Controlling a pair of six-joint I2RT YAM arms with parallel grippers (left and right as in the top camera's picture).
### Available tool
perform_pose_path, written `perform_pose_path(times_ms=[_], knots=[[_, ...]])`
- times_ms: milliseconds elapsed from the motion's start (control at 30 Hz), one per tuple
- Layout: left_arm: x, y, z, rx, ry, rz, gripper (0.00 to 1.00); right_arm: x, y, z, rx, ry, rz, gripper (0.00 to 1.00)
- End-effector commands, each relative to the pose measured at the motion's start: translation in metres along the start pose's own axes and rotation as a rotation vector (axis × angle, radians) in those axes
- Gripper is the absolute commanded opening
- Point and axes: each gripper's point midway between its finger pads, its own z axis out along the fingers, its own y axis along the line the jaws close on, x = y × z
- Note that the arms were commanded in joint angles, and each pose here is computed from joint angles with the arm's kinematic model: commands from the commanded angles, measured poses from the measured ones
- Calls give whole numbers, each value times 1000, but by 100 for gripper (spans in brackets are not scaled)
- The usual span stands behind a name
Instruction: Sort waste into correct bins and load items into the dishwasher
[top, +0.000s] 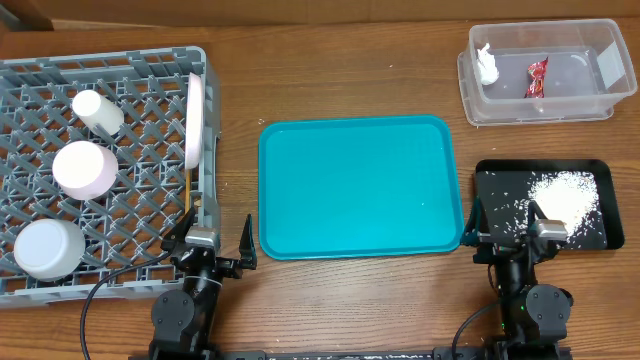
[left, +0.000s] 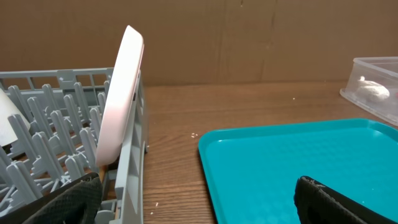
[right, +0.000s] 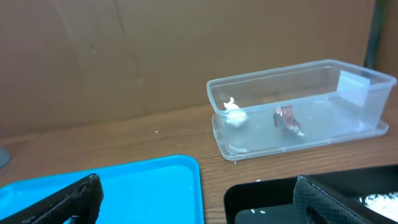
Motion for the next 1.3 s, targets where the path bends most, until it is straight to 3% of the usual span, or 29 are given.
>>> perform_pose_path(times_ms=[0,333,1267], knots=[[0,3,0,-12,-6,21,100,2,2,0,-14,-2,-85,100],[0,3,0,-12,-6,21,100,3,3,0,-22,2,-6,100],[0,3,0,-12,-6,21,100,3,6,0,-40,4,-7,100]])
